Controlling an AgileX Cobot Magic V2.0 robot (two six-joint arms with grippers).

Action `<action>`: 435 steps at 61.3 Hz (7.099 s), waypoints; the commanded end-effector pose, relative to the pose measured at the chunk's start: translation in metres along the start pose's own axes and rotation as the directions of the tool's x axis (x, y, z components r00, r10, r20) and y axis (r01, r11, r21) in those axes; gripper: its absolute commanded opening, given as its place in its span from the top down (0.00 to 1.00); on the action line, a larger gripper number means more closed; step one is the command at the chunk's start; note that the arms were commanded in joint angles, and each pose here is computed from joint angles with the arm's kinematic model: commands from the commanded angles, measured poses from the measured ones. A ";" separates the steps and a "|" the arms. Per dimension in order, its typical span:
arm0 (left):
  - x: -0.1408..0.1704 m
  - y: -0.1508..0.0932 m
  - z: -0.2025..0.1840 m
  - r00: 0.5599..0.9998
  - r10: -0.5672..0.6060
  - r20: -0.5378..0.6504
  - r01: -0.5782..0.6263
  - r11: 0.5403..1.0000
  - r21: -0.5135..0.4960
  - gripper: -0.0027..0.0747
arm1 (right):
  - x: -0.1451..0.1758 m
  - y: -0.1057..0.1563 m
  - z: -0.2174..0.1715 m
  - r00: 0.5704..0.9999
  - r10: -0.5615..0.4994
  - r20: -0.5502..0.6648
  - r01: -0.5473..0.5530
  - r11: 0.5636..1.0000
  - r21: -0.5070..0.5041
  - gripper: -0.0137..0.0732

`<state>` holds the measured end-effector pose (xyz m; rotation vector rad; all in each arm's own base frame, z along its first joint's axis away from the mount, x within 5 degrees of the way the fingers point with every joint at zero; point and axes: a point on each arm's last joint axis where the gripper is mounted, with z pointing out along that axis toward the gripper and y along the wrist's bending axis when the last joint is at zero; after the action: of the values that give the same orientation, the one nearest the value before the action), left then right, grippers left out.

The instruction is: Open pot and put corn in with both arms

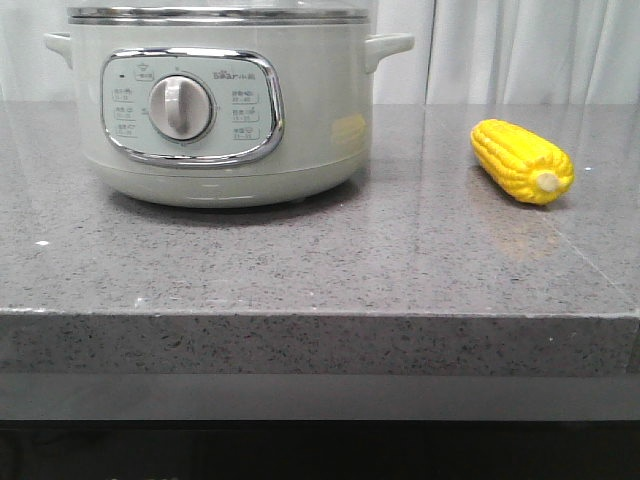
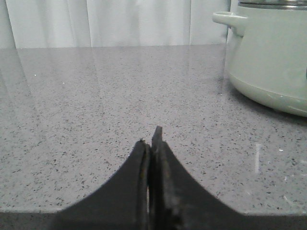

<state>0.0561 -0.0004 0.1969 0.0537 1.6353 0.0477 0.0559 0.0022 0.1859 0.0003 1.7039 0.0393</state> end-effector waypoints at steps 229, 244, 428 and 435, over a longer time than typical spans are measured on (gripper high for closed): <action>-0.286 -0.136 0.240 0.864 0.171 -0.474 0.139 0.823 0.550 0.27 | -0.167 0.004 -0.010 0.986 -0.016 0.166 0.017 1.000 -0.002 0.19; -0.278 -0.155 0.277 0.852 0.190 -0.488 0.140 0.816 0.561 0.27 | -0.167 0.004 -0.010 0.986 -0.016 0.167 0.017 1.000 -0.002 0.19; -0.333 0.042 0.192 0.876 -0.021 -0.482 0.050 0.998 0.047 0.67 | -0.194 0.061 0.250 0.845 -0.015 -0.534 -0.097 0.979 -0.181 0.16; -0.333 0.048 0.192 0.878 -0.032 -0.477 0.049 0.999 0.023 0.67 | -0.190 0.064 0.268 0.820 -0.025 -0.572 -0.098 0.978 -0.184 0.16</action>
<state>0.2841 0.0249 0.4883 0.0565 2.3395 -0.0154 0.3361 0.0667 0.3182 -0.1493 2.3790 0.2562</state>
